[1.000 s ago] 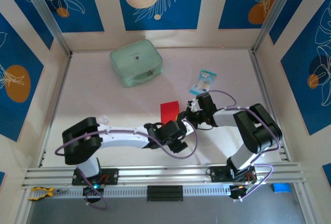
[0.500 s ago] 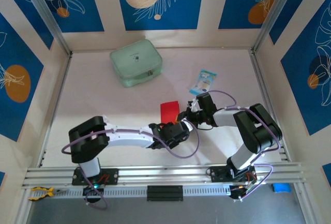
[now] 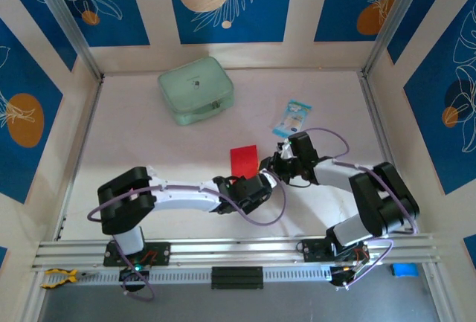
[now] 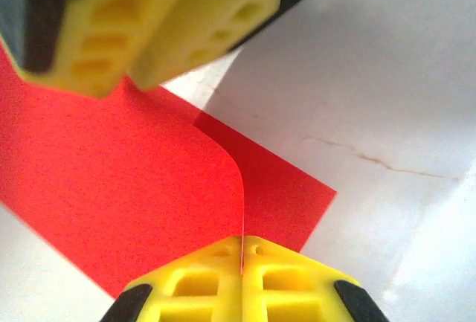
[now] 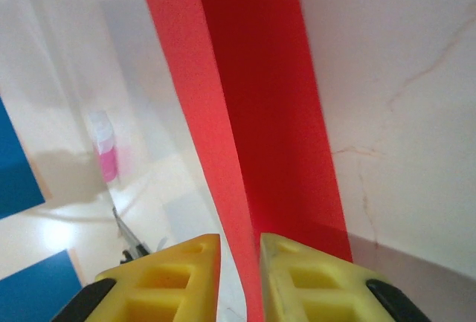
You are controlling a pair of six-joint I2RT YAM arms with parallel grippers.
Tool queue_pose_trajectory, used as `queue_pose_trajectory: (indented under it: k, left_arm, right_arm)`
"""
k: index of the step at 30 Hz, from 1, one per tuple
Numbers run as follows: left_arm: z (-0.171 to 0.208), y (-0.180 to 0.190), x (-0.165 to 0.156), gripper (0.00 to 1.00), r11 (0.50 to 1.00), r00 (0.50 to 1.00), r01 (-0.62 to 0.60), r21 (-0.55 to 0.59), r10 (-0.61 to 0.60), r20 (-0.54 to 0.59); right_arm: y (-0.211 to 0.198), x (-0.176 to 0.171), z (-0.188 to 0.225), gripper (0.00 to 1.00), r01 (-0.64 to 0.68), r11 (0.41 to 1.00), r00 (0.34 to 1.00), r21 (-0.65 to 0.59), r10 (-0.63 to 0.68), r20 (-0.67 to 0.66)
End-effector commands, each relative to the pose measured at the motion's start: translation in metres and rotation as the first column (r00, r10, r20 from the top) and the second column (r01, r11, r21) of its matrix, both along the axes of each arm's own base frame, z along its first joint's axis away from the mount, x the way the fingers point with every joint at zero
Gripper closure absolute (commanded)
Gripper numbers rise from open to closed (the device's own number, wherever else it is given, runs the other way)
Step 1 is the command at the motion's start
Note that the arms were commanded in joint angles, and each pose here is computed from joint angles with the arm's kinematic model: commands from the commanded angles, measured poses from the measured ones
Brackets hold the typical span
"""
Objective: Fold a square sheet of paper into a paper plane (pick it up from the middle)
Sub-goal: Fold the triangle a second time at the center of the table.
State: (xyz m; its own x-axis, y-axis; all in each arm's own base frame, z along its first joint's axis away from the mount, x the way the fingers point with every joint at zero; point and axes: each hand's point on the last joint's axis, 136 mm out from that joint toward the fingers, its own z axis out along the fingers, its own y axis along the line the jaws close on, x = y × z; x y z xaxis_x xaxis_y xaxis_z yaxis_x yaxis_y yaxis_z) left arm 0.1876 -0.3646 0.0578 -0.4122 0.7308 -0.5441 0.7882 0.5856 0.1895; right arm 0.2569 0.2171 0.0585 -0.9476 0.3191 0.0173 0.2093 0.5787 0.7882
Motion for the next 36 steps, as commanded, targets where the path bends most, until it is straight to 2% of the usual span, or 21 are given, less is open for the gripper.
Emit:
queue_pose_trajectory:
  k: [1, 5, 9, 14, 20, 26, 36]
  left_arm:
    - [0.016, -0.007, -0.005, 1.0, 0.988, 0.99, -0.039, -0.152, 0.017, -0.138]
    - [0.021, -0.013, -0.006, 1.0, 0.962, 0.963, -0.089, -0.257, 0.017, -0.268]
    - [0.019, -0.014, -0.002, 1.0, 0.948, 0.946, -0.123, -0.295, 0.023, -0.322]
    - [0.012, -0.006, 0.003, 0.99, 0.933, 0.925, -0.177, -0.314, 0.049, -0.378]
    - [0.01, 0.001, 0.007, 0.96, 0.92, 0.912, -0.208, -0.331, 0.06, -0.407]
    - [0.008, 0.006, 0.008, 0.94, 0.909, 0.896, -0.234, -0.346, 0.063, -0.439]
    - [0.007, 0.007, 0.009, 0.94, 0.902, 0.889, -0.249, -0.353, 0.069, -0.452]
  right_arm:
    - [-0.025, -0.012, -0.006, 0.76, 0.049, 0.994, 0.999, -0.098, -0.05, -0.012]
    - [-0.04, -0.018, 0.005, 0.71, 0.08, 0.99, 0.997, -0.114, -0.079, 0.011]
    - [-0.045, -0.024, 0.012, 0.71, 0.08, 0.992, 0.997, -0.095, -0.078, 0.022]
    - [-0.036, -0.032, 0.012, 0.76, 0.047, 0.997, 0.999, -0.055, -0.046, 0.007]
    - [-0.017, -0.042, 0.001, 0.83, -0.001, 0.999, 1.0, -0.05, 0.0, -0.019]
    - [-0.005, -0.055, -0.015, 0.91, -0.03, 0.995, 0.998, -0.099, 0.024, -0.055]
    - [0.006, -0.066, -0.025, 0.96, -0.055, 0.993, 0.996, -0.101, 0.048, -0.071]
